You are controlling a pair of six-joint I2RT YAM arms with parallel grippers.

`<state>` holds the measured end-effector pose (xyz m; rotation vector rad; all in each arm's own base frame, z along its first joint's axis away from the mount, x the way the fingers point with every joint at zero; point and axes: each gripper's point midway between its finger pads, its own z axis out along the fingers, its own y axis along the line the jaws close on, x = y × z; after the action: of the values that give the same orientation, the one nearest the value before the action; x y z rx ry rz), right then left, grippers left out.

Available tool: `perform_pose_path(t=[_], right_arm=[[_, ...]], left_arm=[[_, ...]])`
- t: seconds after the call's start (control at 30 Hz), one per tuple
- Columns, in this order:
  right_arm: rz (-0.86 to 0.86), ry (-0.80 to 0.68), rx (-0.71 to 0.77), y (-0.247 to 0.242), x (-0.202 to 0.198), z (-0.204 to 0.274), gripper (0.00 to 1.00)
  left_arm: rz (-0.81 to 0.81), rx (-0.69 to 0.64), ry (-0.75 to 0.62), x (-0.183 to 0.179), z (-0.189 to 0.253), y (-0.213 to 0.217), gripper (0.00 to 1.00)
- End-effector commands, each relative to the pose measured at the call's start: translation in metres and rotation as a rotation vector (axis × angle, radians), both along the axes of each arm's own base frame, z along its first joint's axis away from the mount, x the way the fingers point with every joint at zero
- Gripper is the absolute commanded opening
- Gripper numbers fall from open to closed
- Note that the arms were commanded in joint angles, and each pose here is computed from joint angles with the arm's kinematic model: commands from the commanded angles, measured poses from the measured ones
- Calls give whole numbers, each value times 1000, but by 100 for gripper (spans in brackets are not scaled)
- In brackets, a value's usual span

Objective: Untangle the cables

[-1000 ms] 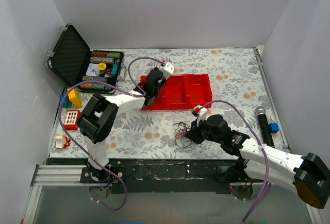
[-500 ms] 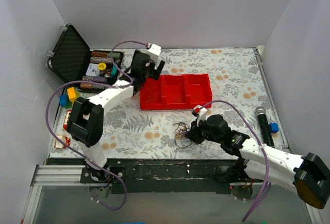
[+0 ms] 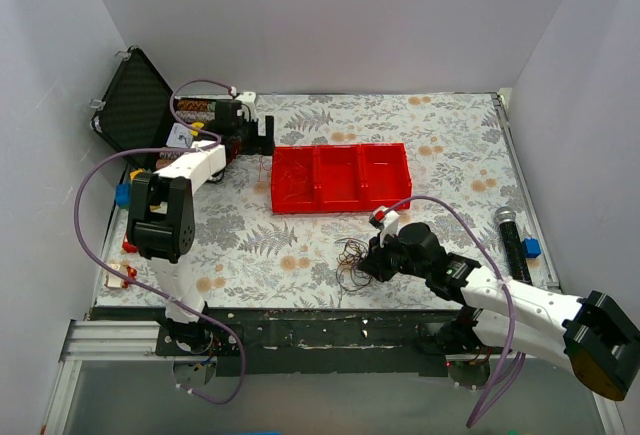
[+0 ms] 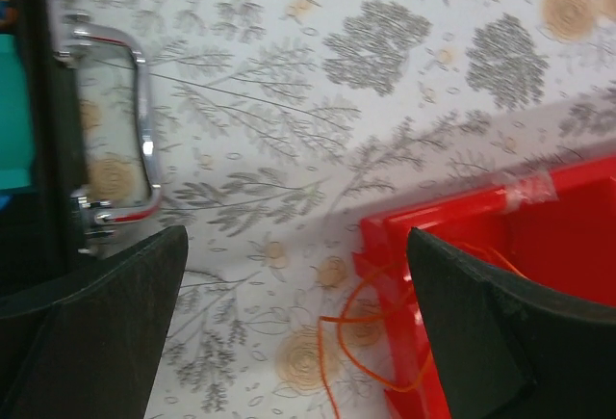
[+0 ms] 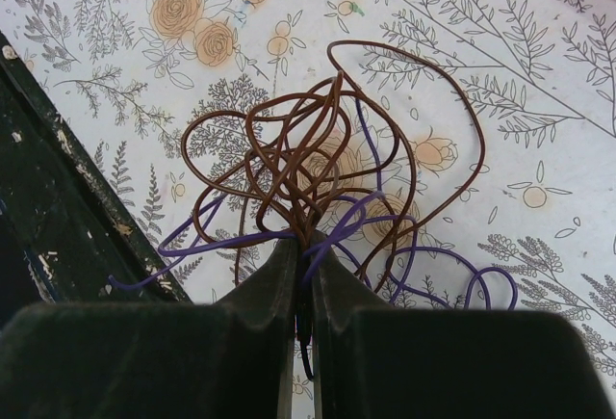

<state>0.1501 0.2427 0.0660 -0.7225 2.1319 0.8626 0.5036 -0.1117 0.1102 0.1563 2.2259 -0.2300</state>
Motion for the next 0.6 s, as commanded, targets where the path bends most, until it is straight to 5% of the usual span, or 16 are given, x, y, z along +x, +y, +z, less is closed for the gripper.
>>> perform_pose_path(t=[0.0,0.27,0.37,0.57], right_arm=[[16,-46,40,9,7,13,4],[11,-49,28,7,8,13,4],[8,-47,26,7,9,12,4],[5,-40,24,7,9,11,4]], left_arm=[[-142,-126,36,-13,0,-37,98],[-207,-226,95,-19,-17,-29,98],[-213,-269,100,-20,-14,-23,86],[-259,-351,103,-29,-2,-32,46]])
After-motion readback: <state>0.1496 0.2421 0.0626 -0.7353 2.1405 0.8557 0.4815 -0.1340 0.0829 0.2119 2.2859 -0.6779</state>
